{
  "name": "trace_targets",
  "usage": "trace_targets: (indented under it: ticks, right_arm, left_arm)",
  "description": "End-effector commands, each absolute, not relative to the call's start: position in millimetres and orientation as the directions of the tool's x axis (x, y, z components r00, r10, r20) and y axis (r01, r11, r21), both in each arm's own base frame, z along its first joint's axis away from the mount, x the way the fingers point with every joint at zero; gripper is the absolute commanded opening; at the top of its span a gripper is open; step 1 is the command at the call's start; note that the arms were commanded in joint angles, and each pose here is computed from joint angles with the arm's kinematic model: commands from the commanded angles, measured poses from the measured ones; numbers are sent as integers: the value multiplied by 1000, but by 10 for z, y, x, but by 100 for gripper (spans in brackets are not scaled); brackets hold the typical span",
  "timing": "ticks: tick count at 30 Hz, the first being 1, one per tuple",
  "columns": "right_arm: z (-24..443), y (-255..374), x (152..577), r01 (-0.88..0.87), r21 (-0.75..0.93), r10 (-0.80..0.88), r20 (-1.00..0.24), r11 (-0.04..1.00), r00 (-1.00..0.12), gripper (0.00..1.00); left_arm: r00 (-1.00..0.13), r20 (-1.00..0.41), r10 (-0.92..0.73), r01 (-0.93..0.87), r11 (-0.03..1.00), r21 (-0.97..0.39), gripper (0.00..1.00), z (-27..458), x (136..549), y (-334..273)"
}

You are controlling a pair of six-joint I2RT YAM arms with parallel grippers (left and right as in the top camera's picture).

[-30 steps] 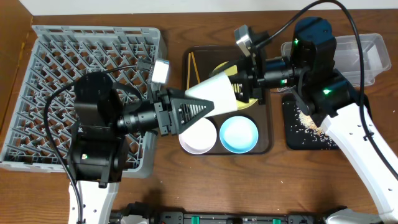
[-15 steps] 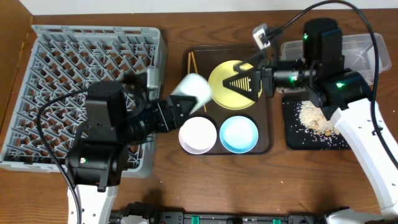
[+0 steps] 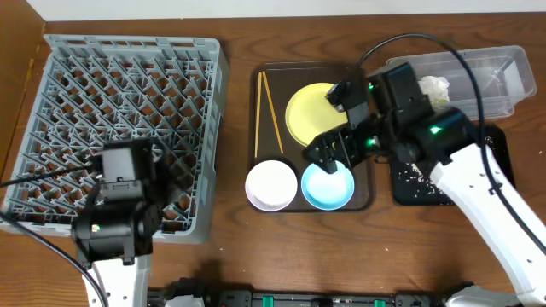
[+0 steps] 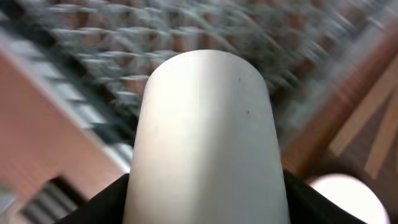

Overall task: Sort waste into correct bins and load items into the dishwasher
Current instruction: 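Place the white cup into the dish rack with the left gripper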

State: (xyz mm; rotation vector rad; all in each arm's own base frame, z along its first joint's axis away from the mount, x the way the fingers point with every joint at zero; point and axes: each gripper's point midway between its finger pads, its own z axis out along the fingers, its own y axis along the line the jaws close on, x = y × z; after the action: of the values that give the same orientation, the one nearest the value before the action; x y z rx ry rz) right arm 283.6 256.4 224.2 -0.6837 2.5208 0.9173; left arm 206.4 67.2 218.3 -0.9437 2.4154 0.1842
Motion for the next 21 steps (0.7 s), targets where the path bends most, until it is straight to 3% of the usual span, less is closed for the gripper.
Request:
trace_targets:
  ticks: [1,7,14,21]
  right_arm:
    - [2221,2590,2829,-588,431,-351,-511,685,-784,99]
    - [2193,2582,2782,-583,433,-361,-493,687,-792,99]
    - [2162,2556,2739,-574,436,-368,-470,693,-802,99]
    - [2136,2534,2702,-566,439,-373,-451,698,-811,99]
  left_arm:
    - [-483,-579,-657,-812,583,16,51,2232,1905,1116]
    - [-354,-532,-769,-914,406,20,51,2091,1779,1521]
    - [-269,-410,-871,-948,316,-49,52,1748,1968,1791]
    - [-200,-290,-936,-965,239,-107,63,1393,2103,2013]
